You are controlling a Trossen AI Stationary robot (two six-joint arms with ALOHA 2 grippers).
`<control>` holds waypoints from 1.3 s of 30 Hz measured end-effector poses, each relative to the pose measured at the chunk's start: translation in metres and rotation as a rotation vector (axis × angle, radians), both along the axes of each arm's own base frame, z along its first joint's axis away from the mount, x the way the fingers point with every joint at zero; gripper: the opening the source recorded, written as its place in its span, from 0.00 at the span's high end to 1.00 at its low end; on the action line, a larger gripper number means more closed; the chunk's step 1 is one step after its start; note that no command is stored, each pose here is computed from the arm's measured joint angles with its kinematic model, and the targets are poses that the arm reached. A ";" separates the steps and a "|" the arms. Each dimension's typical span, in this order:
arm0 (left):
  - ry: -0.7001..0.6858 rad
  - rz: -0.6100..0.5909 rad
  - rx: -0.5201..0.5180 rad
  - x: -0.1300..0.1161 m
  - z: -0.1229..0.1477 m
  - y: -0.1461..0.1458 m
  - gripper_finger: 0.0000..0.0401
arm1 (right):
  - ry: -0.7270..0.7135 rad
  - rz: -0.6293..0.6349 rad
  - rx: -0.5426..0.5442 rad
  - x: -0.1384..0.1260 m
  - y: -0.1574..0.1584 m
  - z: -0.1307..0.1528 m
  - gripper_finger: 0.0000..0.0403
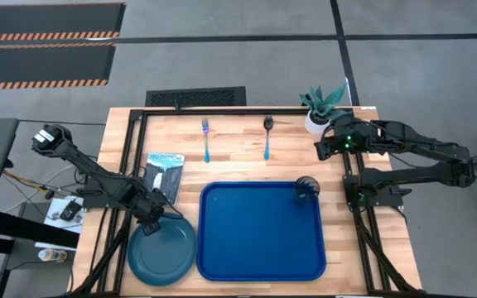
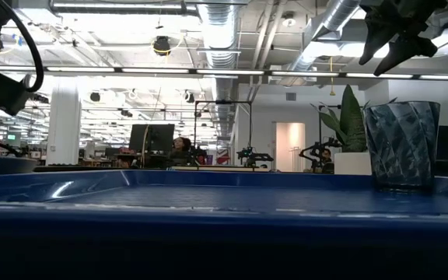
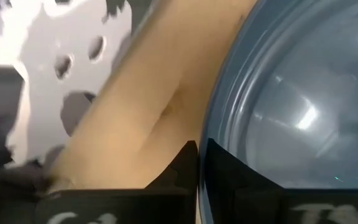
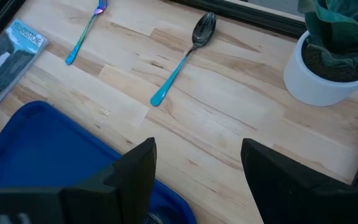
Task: Pick and place plate/cup/fork/spoon on tray
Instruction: Put the blue plate on the bottom right of the blue tray
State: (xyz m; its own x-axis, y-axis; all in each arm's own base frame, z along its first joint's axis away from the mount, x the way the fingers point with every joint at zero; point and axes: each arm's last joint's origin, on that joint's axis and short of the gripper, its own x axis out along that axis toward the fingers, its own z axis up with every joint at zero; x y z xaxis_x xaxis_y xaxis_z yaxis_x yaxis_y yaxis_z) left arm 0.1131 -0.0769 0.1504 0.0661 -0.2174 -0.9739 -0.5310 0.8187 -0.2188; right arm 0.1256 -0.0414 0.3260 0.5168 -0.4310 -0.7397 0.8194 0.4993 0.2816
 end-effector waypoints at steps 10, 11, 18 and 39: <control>0.044 0.053 -0.096 0.003 0.010 -0.005 1.00 | -0.001 -0.002 0.002 0.000 0.000 0.000 0.35; 0.047 0.051 -0.108 0.004 0.011 -0.006 1.00 | -0.001 -0.002 0.002 0.000 0.000 0.000 0.35; 0.086 0.050 -0.203 0.006 0.019 -0.010 1.00 | -0.001 -0.002 0.002 0.000 0.000 0.000 0.35; -0.064 0.211 -0.368 0.030 0.049 -0.025 1.00 | 0.006 0.010 -0.006 0.000 0.000 0.000 0.35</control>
